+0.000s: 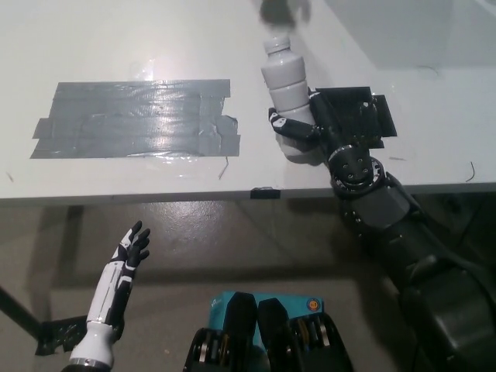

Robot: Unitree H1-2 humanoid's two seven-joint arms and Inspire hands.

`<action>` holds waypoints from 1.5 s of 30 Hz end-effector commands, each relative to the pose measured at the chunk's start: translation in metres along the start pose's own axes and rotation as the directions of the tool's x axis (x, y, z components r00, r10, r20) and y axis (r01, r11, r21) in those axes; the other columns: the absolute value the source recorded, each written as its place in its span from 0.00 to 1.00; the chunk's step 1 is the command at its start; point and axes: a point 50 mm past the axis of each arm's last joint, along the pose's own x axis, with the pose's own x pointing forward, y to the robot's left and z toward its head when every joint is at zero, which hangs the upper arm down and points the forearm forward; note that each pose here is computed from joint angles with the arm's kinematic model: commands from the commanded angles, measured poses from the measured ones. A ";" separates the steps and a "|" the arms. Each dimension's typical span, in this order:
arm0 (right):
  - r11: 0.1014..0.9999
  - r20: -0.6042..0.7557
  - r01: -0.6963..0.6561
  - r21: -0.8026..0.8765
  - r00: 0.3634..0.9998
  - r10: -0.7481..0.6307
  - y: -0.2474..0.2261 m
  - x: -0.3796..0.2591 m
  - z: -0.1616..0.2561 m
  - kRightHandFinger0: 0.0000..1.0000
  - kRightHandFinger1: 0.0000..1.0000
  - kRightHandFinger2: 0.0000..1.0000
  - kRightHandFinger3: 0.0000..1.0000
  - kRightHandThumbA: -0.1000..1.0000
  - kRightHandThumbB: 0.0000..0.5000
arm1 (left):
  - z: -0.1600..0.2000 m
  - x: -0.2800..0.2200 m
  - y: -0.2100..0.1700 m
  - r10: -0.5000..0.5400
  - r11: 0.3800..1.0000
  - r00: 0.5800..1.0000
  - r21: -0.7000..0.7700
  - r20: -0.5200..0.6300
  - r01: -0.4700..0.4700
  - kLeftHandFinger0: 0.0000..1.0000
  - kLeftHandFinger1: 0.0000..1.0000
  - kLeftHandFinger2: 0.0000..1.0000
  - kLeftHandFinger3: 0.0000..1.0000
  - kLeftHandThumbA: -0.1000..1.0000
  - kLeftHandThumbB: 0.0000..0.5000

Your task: A white bottle is kept in the middle of the desk infront of the robot and the robot picks it up with its right hand and passes it to a person

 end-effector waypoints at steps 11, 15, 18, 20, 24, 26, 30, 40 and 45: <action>0.997 0.124 0.013 -0.071 0.992 -0.004 -0.005 0.014 0.060 0.09 0.56 0.87 0.83 0.00 0.33 | 0.013 0.011 0.005 -0.019 0.999 0.998 0.041 0.052 0.017 1.00 1.00 1.00 1.00 0.97 0.15; 0.998 0.144 0.013 -0.056 0.990 -0.005 -0.004 0.015 0.068 0.07 0.55 0.86 0.85 0.00 0.32 | 0.014 0.013 0.005 -0.016 0.999 0.998 0.038 0.054 0.014 1.00 1.00 1.00 1.00 0.95 0.13; 0.999 0.161 0.010 -0.038 0.987 -0.004 -0.003 0.015 0.074 0.05 0.53 0.85 0.84 0.00 0.32 | 0.015 0.014 0.006 -0.022 0.998 0.998 0.052 0.054 0.019 1.00 1.00 1.00 1.00 0.95 0.08; 0.999 0.191 0.028 -0.039 0.981 -0.020 -0.002 0.014 0.074 0.19 0.69 1.00 0.98 0.00 0.46 | 0.015 0.014 0.006 -0.025 0.999 0.998 0.049 0.051 0.022 1.00 1.00 1.00 1.00 0.95 0.11; 0.999 0.213 -0.023 -0.025 0.977 0.028 0.000 0.013 0.073 1.00 1.00 1.00 1.00 0.43 0.78 | 0.015 0.014 0.006 -0.025 0.998 0.998 0.054 0.057 0.022 1.00 1.00 1.00 1.00 0.93 0.13; 0.993 0.209 -0.107 -0.056 0.971 0.116 -0.001 0.013 0.071 1.00 1.00 1.00 1.00 0.59 0.90 | 0.015 0.014 0.006 -0.030 0.998 0.998 0.064 0.057 0.027 1.00 1.00 1.00 1.00 0.95 0.19; 0.985 0.203 -0.093 -0.145 0.972 0.121 -0.005 0.012 0.066 1.00 1.00 1.00 1.00 0.76 1.00 | 0.015 0.016 0.006 -0.041 0.996 0.997 0.081 0.060 0.036 1.00 1.00 1.00 1.00 0.96 0.21; 0.994 0.334 -0.022 -0.110 0.941 0.058 -0.039 -0.004 0.076 1.00 1.00 1.00 1.00 0.88 1.00 | 0.019 0.024 0.008 -0.027 0.997 0.997 0.074 0.073 0.021 1.00 1.00 1.00 1.00 0.91 0.15; 0.997 0.452 -0.023 -0.074 0.890 0.054 -0.061 -0.033 0.091 1.00 1.00 1.00 1.00 0.86 0.98 | 0.020 0.026 0.009 -0.022 0.997 0.997 0.078 0.078 0.016 1.00 1.00 1.00 1.00 0.91 0.11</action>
